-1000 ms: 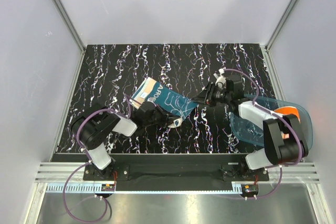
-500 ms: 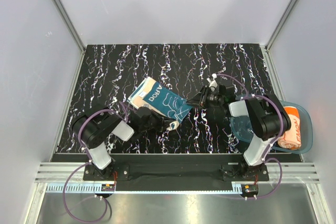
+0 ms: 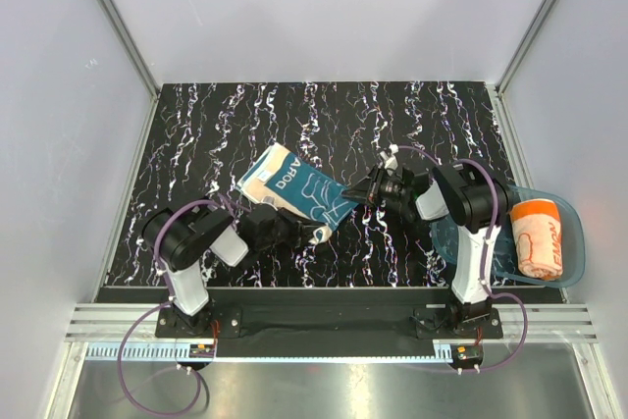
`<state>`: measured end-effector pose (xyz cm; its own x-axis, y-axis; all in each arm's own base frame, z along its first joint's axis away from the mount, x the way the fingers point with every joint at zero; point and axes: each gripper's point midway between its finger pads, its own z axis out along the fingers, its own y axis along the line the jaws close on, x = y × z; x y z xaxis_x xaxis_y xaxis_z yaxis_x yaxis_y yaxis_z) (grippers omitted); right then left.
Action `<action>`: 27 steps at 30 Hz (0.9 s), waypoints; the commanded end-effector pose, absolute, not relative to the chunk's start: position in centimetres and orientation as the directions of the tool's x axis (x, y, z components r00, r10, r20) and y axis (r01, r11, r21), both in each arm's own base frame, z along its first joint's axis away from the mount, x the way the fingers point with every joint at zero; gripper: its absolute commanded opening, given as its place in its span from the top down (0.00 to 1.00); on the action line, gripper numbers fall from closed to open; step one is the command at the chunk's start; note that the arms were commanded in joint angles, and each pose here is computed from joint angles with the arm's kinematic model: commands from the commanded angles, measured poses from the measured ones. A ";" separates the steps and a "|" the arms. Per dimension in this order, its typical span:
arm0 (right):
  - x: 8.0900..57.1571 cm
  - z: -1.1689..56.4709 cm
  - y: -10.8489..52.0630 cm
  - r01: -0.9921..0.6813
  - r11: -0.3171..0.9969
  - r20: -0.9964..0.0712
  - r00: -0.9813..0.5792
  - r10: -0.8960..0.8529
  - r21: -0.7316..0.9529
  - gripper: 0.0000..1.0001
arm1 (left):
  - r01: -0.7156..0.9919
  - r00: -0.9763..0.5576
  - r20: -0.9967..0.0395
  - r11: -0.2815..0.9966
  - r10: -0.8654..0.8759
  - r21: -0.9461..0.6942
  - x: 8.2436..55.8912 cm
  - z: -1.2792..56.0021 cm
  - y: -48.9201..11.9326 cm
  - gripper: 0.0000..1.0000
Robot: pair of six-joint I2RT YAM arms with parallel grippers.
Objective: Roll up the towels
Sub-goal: Roll the towel
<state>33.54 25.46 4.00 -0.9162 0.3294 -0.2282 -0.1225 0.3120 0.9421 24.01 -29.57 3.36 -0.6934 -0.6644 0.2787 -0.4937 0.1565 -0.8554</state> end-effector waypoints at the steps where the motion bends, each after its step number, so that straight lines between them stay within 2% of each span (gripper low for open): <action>1: 34.0 3.6 25.8 -0.158 0.281 -0.256 -0.898 0.357 0.947 0.75 | -0.497 -0.706 0.229 0.239 -0.670 -0.834 23.2 1.3 -28.5 0.84; 3: 34.1 3.7 25.8 -0.177 0.268 -0.269 -0.892 0.363 0.947 0.76 | -0.461 -0.732 0.176 0.287 -0.658 -0.840 23.2 1.3 -28.4 0.70; 6: 34.3 3.3 25.8 -0.167 0.283 -0.268 -0.891 0.366 0.944 0.76 | -0.450 -0.765 0.082 0.440 -0.639 -0.777 22.3 -0.2 -27.2 0.60; 7: 34.4 3.1 25.7 -0.165 0.293 -0.270 -0.891 0.365 0.942 0.77 | -0.438 -0.774 0.049 0.479 -0.631 -0.761 22.3 -0.2 -26.9 0.59; 9: 34.4 2.9 25.8 -0.166 0.301 -0.274 -0.890 0.364 0.939 0.77 | -0.345 -0.802 -0.091 0.582 -0.591 -0.736 22.9 0.7 -26.2 0.57; 10: 34.4 2.8 25.9 -0.167 0.306 -0.276 -0.892 0.359 0.937 0.77 | -0.361 -0.813 -0.120 0.655 -0.569 -0.664 22.5 0.3 -25.3 0.57; 11: 34.4 2.8 25.9 -0.166 0.312 -0.278 -0.890 0.360 0.935 0.77 | -0.307 -0.818 -0.218 0.725 -0.532 -0.616 22.8 0.3 -24.4 0.57; 12: 34.4 2.7 26.2 -0.171 0.321 -0.285 -0.892 0.351 0.931 0.77 | -0.254 -0.840 -0.271 0.781 -0.471 -0.570 22.4 1.3 -24.0 0.57; 14: 34.3 2.5 26.4 -0.172 0.336 -0.290 -0.894 0.342 0.926 0.77 | -0.218 -0.811 -0.387 0.841 -0.438 -0.495 23.1 2.6 -22.5 0.57; 15: 34.1 2.5 26.7 -0.181 0.349 -0.300 -0.897 0.326 0.920 0.77 | -0.212 -0.821 -0.412 0.881 -0.396 -0.424 22.5 2.6 -21.4 0.57; 17: 34.0 2.4 26.9 -0.184 0.364 -0.308 -0.896 0.320 0.913 0.77 | -0.116 -0.764 -0.577 0.941 -0.289 -0.318 24.0 6.1 -21.0 0.58; 18: 34.1 2.6 27.1 -0.200 0.371 -0.324 -0.893 0.313 0.907 0.77 | -0.088 -0.763 -0.610 0.969 -0.216 -0.232 23.6 6.6 -20.3 0.58; 19: 33.9 2.4 27.2 -0.193 0.378 -0.320 -0.896 0.307 0.906 0.77 | 0.008 -0.715 -0.690 0.985 -0.113 -0.170 24.4 9.2 -21.3 0.58; 21: 34.0 2.4 27.3 -0.199 0.382 -0.326 -0.895 0.303 0.902 0.77 | 0.115 -0.682 -0.731 0.988 0.004 -0.102 24.8 10.8 -22.6 0.58; 22: 33.9 2.4 27.4 -0.196 0.385 -0.323 -0.897 0.300 0.902 0.77 | 0.225 -0.654 -0.747 0.974 0.123 -0.036 24.6 11.3 -23.8 0.56; 27: 33.8 2.5 27.4 -0.201 0.388 -0.328 -0.897 0.297 0.899 0.77 | 0.418 -0.540 -0.770 0.902 0.340 0.106 25.4 13.4 -29.1 0.51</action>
